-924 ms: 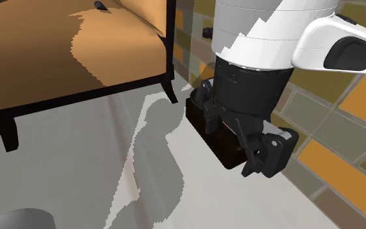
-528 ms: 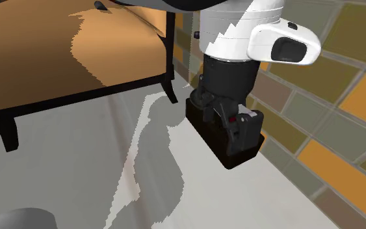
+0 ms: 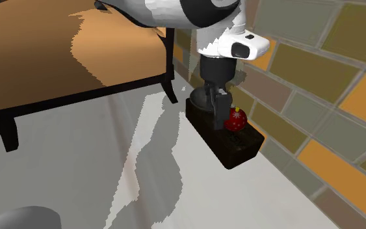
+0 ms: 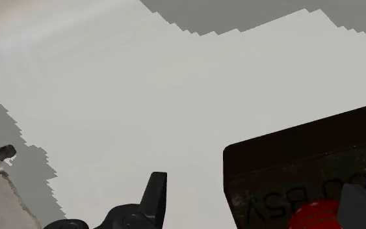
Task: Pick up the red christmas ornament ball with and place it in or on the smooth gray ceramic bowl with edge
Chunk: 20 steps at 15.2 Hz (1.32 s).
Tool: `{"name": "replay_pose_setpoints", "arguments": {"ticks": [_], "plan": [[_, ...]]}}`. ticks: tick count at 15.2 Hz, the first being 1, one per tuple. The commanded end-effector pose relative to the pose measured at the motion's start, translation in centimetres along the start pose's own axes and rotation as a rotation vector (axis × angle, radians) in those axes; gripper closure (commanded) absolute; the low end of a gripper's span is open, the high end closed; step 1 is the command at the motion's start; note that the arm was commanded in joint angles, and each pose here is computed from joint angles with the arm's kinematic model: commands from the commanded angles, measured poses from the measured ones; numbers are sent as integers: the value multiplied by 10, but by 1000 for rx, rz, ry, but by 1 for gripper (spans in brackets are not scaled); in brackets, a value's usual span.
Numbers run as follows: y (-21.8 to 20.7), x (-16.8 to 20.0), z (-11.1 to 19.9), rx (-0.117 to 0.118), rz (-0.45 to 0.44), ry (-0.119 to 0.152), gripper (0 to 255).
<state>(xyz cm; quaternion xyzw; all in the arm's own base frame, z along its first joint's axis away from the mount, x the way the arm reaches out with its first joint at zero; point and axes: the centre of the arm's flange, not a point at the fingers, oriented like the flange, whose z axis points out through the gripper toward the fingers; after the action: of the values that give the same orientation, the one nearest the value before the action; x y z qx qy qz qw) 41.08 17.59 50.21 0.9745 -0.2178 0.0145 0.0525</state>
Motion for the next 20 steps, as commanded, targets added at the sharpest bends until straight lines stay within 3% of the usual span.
{"name": "replay_pose_setpoints", "arguments": {"ticks": [1,12,20], "plan": [[-27,8,8,-20,84,0,0],[-151,85,65,-137,481,2,0],[-146,84,105,-137,481,2,0]]}}
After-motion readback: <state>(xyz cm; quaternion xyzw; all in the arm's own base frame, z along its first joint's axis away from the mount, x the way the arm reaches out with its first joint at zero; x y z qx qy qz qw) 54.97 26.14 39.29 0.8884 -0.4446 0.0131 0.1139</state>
